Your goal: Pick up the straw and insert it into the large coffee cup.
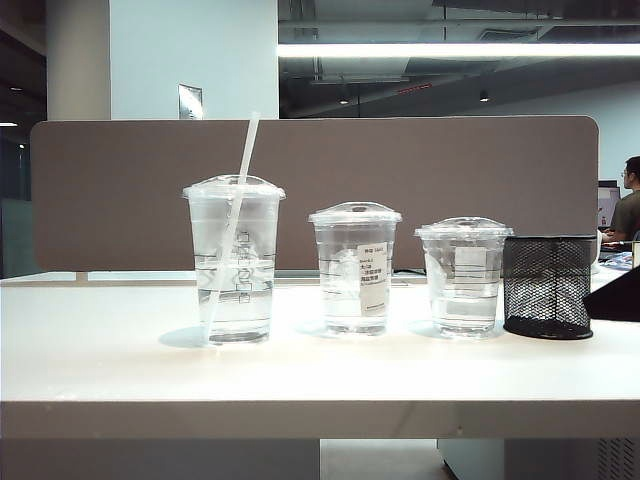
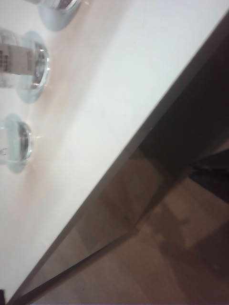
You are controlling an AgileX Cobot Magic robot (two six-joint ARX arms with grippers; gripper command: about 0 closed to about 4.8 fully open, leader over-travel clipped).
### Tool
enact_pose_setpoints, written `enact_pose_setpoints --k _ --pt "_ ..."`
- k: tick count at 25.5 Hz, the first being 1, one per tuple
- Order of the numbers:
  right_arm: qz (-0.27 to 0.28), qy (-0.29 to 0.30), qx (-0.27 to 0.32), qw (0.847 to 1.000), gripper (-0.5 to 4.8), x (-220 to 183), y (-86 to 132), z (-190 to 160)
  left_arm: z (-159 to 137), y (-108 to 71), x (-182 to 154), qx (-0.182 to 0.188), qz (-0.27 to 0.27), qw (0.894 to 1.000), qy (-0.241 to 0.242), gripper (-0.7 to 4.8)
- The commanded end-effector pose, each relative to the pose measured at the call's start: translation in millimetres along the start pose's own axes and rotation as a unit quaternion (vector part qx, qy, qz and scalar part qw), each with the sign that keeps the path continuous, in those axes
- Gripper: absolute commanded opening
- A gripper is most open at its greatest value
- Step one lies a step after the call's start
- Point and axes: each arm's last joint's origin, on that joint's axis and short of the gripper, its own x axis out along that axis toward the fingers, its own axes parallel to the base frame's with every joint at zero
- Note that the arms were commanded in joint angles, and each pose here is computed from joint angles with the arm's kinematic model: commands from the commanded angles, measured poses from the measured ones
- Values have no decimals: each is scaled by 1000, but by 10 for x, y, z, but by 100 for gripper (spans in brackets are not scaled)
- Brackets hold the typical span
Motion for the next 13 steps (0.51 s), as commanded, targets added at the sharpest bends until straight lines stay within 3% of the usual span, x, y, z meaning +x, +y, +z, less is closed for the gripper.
enact_pose_setpoints --k 1,13 --pt "1 2 1 1000 -6 -3 1 2 16 -5 -3 1 -2 1000 -5 -3" --pt "-63 -3 3 998 -5 -1 -39 0 15 -5 -3 1 -2 1000 -4 -3"
